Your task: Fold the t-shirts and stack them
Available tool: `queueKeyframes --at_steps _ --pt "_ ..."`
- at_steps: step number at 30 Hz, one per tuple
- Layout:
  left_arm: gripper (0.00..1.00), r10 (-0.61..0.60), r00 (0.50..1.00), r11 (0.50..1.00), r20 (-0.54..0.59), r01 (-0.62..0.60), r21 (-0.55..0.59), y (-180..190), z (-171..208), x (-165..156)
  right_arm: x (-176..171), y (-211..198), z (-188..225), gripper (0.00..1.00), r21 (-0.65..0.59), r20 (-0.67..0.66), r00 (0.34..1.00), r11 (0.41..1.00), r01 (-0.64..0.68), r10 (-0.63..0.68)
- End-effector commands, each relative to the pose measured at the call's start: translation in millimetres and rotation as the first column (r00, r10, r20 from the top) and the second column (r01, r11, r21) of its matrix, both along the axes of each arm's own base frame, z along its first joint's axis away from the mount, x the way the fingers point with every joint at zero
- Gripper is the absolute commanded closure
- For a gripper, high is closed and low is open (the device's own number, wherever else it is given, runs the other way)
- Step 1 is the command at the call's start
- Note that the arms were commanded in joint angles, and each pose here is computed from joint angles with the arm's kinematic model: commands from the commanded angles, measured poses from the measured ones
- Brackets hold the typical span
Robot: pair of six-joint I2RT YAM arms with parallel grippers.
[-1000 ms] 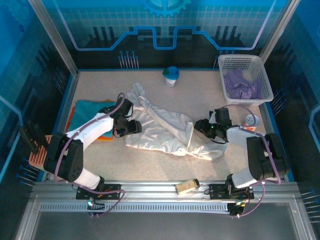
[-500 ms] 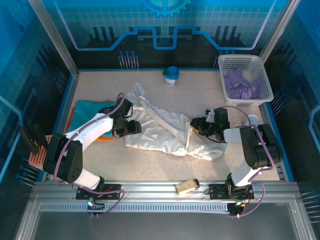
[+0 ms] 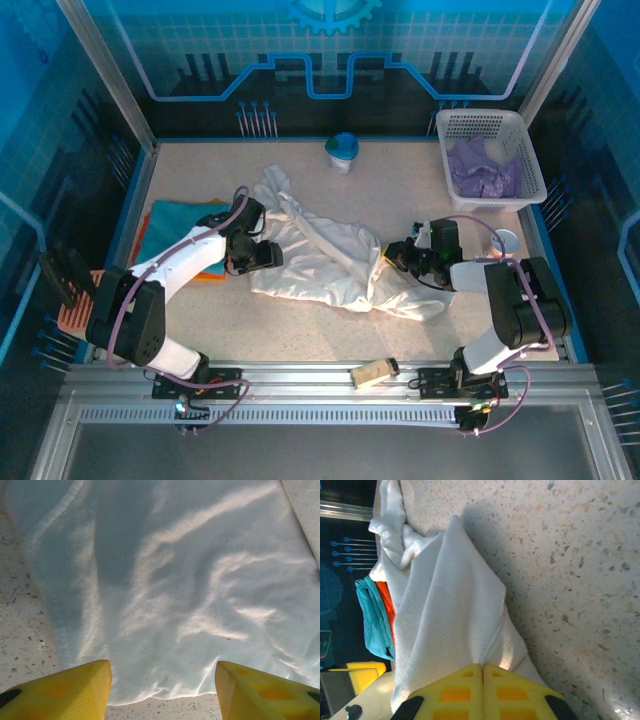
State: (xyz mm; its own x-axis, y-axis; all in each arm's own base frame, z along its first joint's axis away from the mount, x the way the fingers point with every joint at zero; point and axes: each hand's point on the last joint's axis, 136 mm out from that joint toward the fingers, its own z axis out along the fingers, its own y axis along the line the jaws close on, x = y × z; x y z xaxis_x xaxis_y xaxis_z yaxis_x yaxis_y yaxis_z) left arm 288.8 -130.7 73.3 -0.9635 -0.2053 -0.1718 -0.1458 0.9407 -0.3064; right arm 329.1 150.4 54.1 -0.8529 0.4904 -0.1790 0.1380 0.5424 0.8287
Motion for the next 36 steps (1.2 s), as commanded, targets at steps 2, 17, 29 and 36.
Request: queueKeyframes --at_steps 2,17,29,36 --pt "0.42 -0.007 1.0 1.0 -0.004 0.007 0.0 0.0 -1.3 -5.7 3.1 -7.4 18.6 1.0 -0.031 0.025 1.0 0.999 0.011 -0.01" --pt "0.42 -0.004 1.0 0.998 -0.009 0.004 0.057 12.1 -2.1 -7.5 55.6 -84.7 152.5 1.0 -0.649 0.301 0.949 0.71 0.273 -0.089" --pt "0.42 0.021 0.999 0.997 -0.033 -0.019 0.074 23.1 -9.2 -20.1 125.1 -125.5 232.3 1.0 -0.652 0.605 0.778 0.454 0.607 -0.171" --pt "0.4 0.044 0.997 0.997 -0.059 -0.039 0.074 27.6 -19.5 -28.4 152.2 -149.4 232.6 1.0 -0.631 0.658 0.721 0.364 0.686 -0.219"
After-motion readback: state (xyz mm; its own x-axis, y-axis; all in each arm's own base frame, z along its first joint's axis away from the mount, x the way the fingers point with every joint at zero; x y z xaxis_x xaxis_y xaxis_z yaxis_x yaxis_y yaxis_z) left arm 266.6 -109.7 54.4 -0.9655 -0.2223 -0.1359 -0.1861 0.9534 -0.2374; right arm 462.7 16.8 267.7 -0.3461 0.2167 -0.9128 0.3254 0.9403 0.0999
